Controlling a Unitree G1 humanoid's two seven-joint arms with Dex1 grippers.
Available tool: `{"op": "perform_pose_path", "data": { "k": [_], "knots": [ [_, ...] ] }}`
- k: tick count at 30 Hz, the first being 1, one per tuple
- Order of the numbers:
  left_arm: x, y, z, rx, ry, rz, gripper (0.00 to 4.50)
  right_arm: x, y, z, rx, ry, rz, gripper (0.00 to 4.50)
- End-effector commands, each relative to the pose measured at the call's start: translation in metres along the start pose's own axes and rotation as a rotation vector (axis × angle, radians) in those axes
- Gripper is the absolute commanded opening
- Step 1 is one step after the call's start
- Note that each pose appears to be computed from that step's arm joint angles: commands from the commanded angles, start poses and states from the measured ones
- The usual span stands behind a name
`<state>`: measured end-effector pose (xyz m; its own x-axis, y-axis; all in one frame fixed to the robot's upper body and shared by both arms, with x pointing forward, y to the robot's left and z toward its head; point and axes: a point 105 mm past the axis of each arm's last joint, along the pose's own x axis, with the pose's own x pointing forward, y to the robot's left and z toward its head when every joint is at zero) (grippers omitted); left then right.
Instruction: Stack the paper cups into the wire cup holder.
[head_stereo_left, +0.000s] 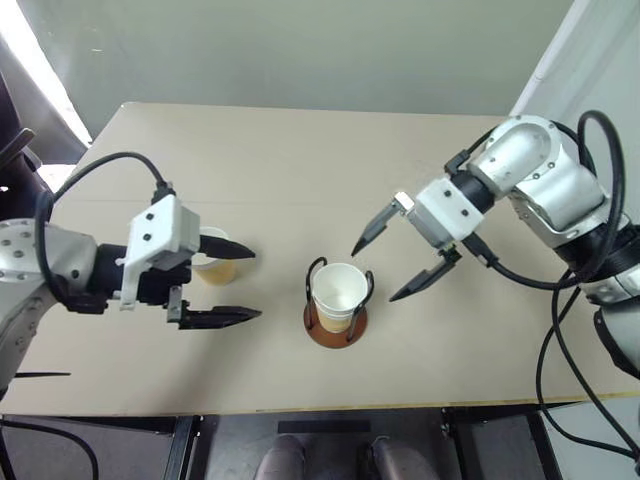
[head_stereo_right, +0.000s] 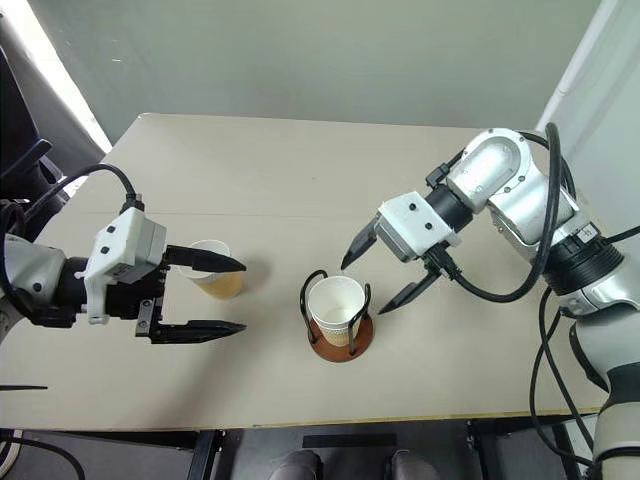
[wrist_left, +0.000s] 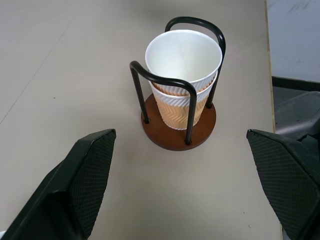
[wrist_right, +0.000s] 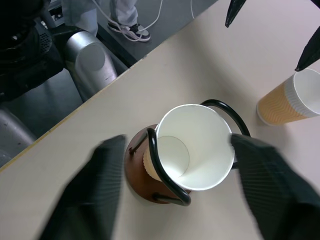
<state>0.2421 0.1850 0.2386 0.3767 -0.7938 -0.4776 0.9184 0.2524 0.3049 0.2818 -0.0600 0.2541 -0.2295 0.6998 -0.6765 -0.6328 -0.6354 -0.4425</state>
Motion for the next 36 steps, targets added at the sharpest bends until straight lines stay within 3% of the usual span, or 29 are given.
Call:
{"op": "perform_pose_path", "data": {
  "k": [1,4,6,10,14,22,31,36],
  "knots": [
    [-0.031,0.023,0.005,0.056,0.051,0.168,4.5,-0.047,-0.015,0.009,0.07,-0.062,-0.191,4.47],
    [-0.057,0.036,-0.004,0.045,0.125,0.272,4.5,-0.088,-0.017,-0.002,0.228,-0.185,-0.379,4.47],
    [-0.076,0.041,-0.02,0.029,0.224,0.33,4.5,-0.119,-0.002,-0.02,0.364,-0.26,-0.516,4.47],
    [-0.093,0.046,-0.053,0.014,0.394,0.362,4.5,-0.145,0.025,-0.036,0.504,-0.393,-0.653,4.47],
    [-0.09,0.051,-0.077,0.01,0.465,0.339,4.5,-0.141,0.039,-0.029,0.515,-0.484,-0.653,4.47],
    [-0.066,0.065,-0.091,0.049,0.45,0.301,4.5,-0.123,0.043,-0.001,0.484,-0.544,-0.703,4.47],
    [-0.052,0.077,-0.059,0.09,0.303,0.247,4.5,-0.114,0.053,-0.003,0.528,-0.505,-0.759,4.47],
    [-0.037,0.077,-0.059,0.106,0.303,0.186,4.5,-0.112,0.054,-0.004,0.53,-0.49,-0.775,4.47]
  ]
}}
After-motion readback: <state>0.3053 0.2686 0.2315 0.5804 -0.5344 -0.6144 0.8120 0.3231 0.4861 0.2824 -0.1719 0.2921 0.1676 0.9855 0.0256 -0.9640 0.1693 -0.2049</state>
